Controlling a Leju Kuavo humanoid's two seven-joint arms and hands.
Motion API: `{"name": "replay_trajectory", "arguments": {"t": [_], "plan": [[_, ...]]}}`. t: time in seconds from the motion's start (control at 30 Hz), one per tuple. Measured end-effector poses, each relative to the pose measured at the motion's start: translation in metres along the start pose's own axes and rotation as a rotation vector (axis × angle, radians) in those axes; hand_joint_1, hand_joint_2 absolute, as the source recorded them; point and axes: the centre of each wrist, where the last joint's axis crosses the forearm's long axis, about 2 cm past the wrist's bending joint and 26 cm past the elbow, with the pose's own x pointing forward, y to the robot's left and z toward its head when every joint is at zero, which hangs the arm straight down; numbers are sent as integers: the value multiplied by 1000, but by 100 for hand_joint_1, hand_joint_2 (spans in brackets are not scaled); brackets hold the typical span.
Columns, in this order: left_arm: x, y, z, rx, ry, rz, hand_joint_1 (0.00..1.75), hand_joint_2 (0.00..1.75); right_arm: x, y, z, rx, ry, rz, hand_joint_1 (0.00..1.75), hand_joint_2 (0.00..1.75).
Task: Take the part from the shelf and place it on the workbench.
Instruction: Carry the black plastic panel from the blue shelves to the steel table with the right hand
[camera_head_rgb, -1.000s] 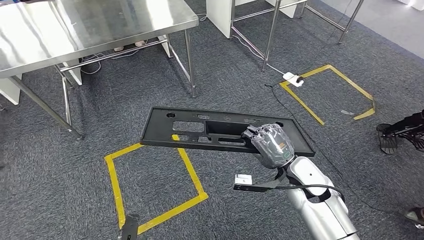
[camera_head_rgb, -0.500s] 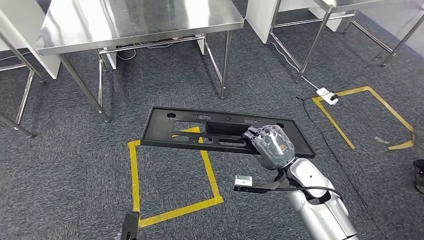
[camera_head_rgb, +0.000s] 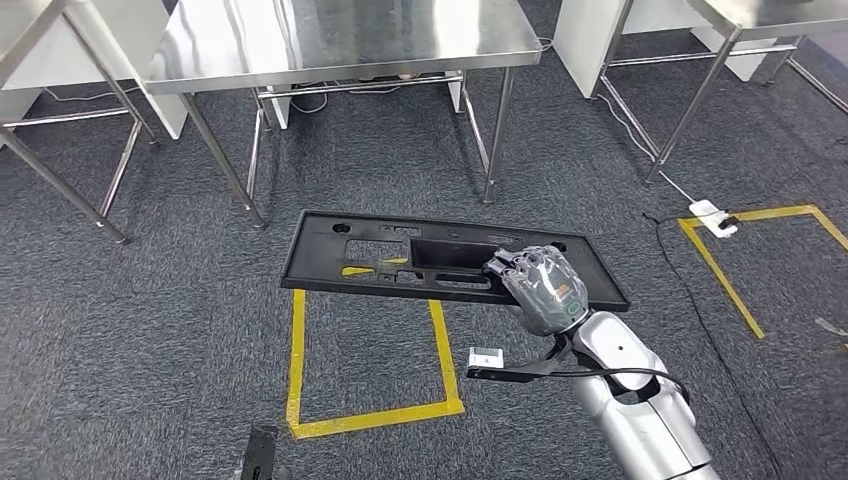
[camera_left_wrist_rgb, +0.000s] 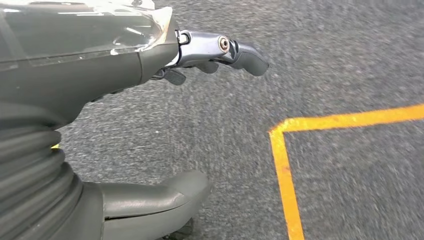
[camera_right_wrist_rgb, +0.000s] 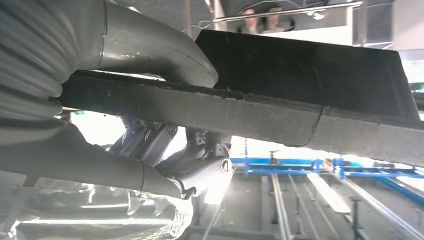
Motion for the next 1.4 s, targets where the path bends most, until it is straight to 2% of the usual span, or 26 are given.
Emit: {"name": "replay_trajectory", "arguments": {"t": [0.43,1.4], "plan": [[6,-2,-3,-8,-7,3,0,175,1,1,0,-10,4,2,173,175],[2,-2,0,-14,7,7,0,175,6,5,5,0,19,-1,173,175]]}}
